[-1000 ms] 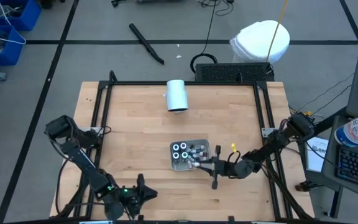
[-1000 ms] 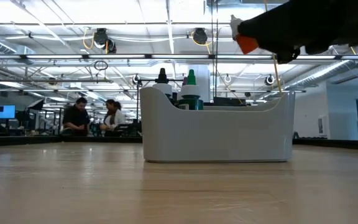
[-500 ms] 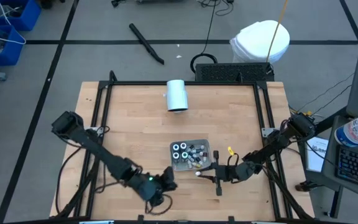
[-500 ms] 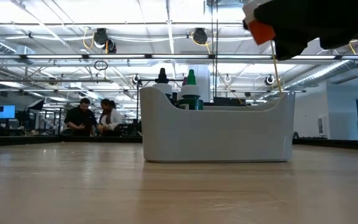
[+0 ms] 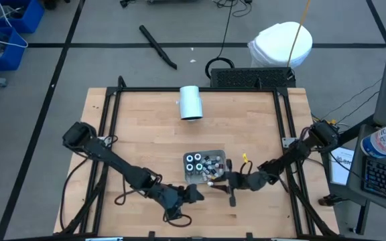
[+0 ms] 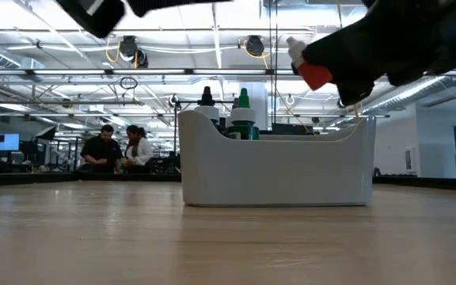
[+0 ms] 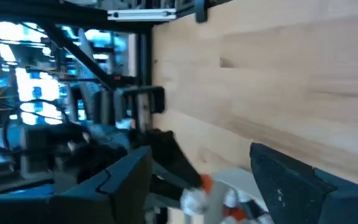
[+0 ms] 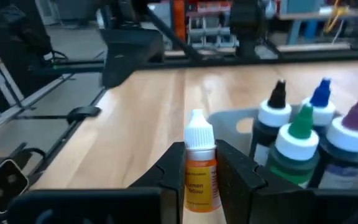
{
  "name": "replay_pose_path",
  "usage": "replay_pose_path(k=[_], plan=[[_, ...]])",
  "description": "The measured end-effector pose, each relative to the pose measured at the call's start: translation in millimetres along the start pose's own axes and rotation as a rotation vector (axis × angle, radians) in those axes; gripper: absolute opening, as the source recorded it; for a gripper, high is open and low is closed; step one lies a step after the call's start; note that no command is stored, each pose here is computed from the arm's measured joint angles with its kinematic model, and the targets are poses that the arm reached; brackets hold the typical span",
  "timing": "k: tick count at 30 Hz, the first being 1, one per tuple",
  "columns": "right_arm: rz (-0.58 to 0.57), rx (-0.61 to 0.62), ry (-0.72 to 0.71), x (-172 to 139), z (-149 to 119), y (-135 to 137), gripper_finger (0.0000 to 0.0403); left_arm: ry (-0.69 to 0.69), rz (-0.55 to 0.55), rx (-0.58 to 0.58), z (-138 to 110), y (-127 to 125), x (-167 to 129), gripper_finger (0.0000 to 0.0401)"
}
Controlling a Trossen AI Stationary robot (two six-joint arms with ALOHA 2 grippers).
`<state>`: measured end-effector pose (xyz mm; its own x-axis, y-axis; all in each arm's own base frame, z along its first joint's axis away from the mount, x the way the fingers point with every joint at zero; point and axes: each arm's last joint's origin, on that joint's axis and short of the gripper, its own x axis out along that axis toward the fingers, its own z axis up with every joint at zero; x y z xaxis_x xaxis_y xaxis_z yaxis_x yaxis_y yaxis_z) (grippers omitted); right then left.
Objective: Pick & Place food coloring
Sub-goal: Put the orange food coloring bottle into the gray bin
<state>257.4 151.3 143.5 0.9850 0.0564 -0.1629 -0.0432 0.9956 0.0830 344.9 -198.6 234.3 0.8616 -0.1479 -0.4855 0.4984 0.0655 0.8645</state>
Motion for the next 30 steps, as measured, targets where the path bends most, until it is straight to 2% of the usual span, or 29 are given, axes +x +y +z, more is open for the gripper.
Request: replay_pose_path(k=[2, 10, 22, 30], plan=[[0.008, 0.017, 0.029, 4.2, 0.8, -0.3, 0.0055, 0.023, 0.023, 0.024, -1.1, -2.2, 7.3, 0.0272], [0.018, -0.012, 0.123, 23.6, 19.9, 17.4, 0.0055, 0.086, -0.014, 0.041, -15.3, -13.0, 26.8, 0.0251], [0.052, 0.001, 0.153, 26.0, 25.0, 26.0, 0.0055, 0.087, -0.013, 0.055, -16.4, -12.5, 27.2, 0.0215], [0.052, 0.003, 0.15, 26.1, 25.4, 26.1, 0.0055, 0.111, -0.01, 0.025, -28.3, -8.9, 30.5, 0.0198]])
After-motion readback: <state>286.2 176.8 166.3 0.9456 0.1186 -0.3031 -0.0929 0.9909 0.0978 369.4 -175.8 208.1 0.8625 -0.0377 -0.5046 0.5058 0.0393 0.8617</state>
